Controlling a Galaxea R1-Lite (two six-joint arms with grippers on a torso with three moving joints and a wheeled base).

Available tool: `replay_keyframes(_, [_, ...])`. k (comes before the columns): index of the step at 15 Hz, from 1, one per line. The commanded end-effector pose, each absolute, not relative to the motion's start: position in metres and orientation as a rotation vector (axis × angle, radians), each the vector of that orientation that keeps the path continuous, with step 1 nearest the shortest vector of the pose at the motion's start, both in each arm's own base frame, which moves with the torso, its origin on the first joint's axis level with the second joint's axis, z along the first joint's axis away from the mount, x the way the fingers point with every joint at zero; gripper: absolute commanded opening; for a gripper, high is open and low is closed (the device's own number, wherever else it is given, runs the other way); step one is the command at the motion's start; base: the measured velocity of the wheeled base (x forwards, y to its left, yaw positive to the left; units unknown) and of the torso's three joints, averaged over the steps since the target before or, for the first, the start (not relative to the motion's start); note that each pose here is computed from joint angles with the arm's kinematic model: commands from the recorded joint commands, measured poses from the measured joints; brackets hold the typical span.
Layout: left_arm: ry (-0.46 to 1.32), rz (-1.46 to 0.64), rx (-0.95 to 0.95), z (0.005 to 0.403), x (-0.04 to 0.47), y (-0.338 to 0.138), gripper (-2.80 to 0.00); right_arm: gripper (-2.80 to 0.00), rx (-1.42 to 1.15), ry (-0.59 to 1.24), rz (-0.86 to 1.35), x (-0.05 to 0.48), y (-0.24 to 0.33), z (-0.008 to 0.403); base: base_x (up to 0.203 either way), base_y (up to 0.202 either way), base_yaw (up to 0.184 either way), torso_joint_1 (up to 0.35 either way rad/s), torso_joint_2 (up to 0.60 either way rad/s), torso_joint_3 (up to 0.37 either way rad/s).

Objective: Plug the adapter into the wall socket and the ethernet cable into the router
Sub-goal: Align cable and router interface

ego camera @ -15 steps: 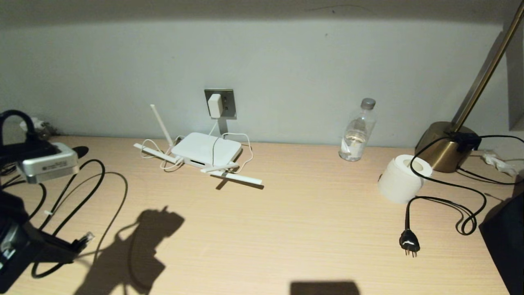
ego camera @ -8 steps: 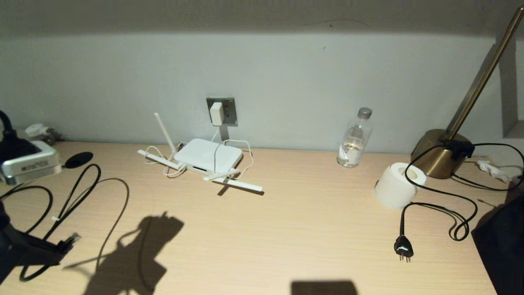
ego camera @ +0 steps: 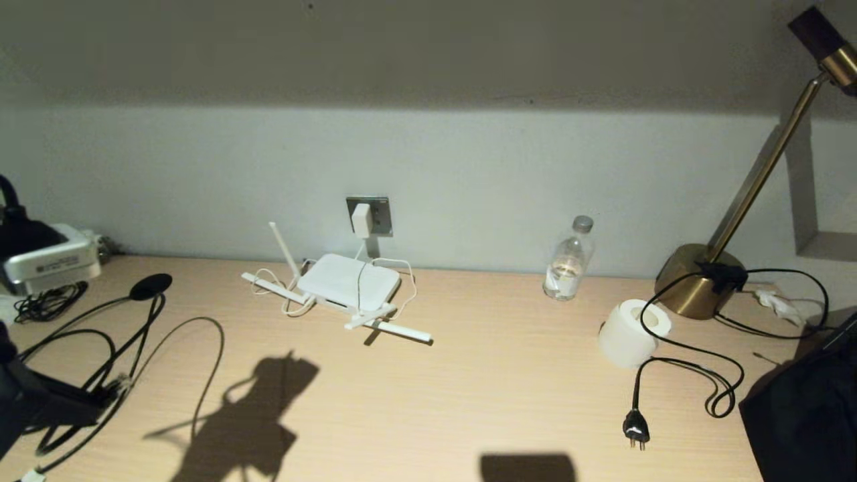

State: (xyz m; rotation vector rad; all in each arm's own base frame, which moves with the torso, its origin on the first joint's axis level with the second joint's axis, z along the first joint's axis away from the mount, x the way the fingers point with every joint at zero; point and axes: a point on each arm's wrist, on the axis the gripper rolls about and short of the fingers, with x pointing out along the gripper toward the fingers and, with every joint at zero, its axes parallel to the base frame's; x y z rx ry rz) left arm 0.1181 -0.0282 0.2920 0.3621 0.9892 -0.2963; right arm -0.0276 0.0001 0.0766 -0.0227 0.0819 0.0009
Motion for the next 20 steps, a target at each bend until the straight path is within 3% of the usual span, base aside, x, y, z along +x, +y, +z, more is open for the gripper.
replay_keyframes(1, [0.995, -0.309, 0.356, 0.2917, 0.118, -0.0285, -2.8, -2.8, -0.024, 0.083, 0.003, -0.0276, 0.0001, 0.0765, 0.0, 0.0, 0.0, 0.229, -0.52, -0.289])
replay_keyframes(11, [1.012, -0.322, 0.364, 0.2897, 0.1158, -0.0288, -2.8, -2.8, -0.023, 0.084, 0.001, -0.0275, 0.0001, 0.0766, 0.0, 0.0, 0.0, 0.161, -0.34, -0.186])
replay_keyframes(20, [0.995, -0.335, 0.375, 0.2915, 0.1128, -0.0299, -2.8, -2.8, -0.021, 0.084, 0.002, -0.0275, 0.0001, 0.0766, 0.0, 0.0, 0.0, 0.0, 0.0, 0.0])
